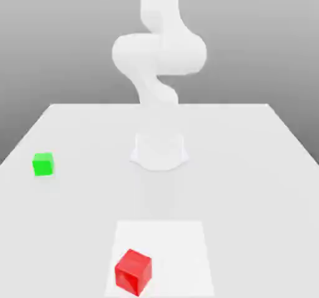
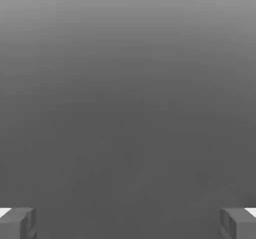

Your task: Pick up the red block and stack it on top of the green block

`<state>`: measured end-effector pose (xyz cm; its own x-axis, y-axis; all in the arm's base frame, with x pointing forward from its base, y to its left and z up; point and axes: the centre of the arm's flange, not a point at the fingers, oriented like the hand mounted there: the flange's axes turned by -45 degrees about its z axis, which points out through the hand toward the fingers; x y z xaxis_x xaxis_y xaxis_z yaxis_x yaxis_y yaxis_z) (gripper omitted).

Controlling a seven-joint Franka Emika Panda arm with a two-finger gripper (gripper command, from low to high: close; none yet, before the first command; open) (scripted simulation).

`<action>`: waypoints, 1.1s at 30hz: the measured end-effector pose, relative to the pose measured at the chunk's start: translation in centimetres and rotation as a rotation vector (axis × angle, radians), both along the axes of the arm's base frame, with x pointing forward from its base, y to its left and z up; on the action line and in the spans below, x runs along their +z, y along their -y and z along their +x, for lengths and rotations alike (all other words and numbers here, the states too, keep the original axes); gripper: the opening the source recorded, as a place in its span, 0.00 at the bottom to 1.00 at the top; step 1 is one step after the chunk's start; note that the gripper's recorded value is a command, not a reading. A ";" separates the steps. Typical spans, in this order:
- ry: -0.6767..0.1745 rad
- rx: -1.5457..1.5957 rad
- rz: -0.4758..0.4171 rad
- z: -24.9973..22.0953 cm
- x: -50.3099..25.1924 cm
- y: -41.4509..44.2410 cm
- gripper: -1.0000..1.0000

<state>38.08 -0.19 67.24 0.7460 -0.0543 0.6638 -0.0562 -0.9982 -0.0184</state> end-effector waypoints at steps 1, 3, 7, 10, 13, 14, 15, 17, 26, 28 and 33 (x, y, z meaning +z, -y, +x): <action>-0.032 -0.019 0.005 1.4 -1.7 0.1 0.50; -0.091 -0.056 0.015 3.7 -5.2 0.5 0.50; -0.207 -0.126 0.037 7.5 -12.4 1.3 0.50; -0.292 -0.178 0.056 9.4 -18.1 2.1 0.50; -0.377 -0.229 0.077 10.6 -23.9 2.8 0.50; -0.405 -0.246 0.085 10.9 -25.8 3.1 0.50; -0.434 -0.263 0.093 11.0 -27.8 3.3 0.50; -0.490 -0.298 0.111 11.1 -31.7 3.8 0.50; -0.702 -0.422 0.185 8.9 -47.7 4.6 0.50; -0.706 -0.425 0.187 8.8 -50.3 4.6 0.50; -0.707 -0.425 0.187 8.7 -52.4 4.6 0.00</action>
<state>46.79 -4.81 14.83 0.8735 -0.4869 0.0009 -0.4869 -0.8735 -0.0004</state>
